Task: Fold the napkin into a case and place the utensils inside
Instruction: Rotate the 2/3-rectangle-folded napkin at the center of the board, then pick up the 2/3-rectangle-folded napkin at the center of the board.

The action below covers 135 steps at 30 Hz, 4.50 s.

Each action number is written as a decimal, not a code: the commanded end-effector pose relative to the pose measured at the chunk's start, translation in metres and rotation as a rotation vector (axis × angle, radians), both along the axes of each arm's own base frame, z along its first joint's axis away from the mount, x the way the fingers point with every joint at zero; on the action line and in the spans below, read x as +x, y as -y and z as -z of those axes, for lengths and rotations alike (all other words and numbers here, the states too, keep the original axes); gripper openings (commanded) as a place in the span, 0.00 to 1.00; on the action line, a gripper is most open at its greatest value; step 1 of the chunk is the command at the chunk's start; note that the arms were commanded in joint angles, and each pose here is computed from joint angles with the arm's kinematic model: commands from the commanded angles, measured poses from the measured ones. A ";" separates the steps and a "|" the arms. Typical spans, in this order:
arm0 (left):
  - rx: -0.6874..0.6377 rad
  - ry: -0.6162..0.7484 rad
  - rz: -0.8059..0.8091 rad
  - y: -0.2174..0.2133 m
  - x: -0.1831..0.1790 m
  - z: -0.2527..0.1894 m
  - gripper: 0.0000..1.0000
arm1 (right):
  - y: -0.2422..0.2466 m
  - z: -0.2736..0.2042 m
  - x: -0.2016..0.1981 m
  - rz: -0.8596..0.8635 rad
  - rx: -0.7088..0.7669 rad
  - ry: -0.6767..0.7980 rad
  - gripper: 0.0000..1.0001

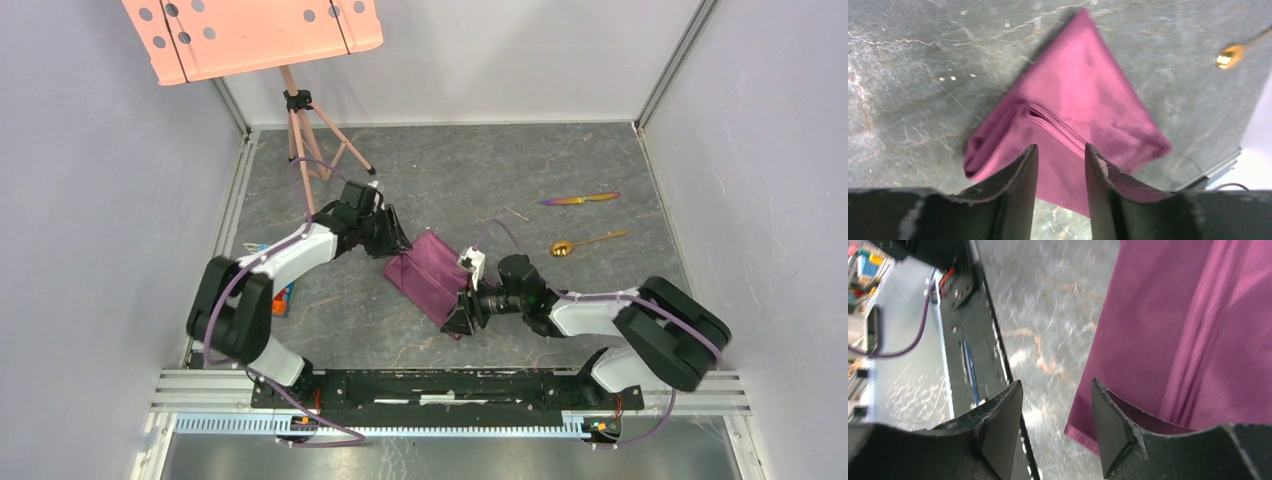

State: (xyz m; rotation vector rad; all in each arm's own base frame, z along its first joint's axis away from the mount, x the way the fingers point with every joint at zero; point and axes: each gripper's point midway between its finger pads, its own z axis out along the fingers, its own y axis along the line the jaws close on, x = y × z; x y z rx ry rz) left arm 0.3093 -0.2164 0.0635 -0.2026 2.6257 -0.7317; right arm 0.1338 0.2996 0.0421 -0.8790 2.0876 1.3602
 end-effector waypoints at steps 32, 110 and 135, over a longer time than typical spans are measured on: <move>-0.036 0.110 0.059 0.035 0.033 -0.001 0.73 | 0.053 -0.010 0.048 0.428 0.003 -0.169 0.67; 0.512 0.213 0.395 0.129 -0.162 0.002 0.02 | 0.098 -0.016 0.082 0.622 0.168 -0.324 0.98; 0.489 0.227 0.390 0.120 -0.164 -0.010 0.02 | 0.040 0.001 0.106 0.675 0.179 -0.475 0.78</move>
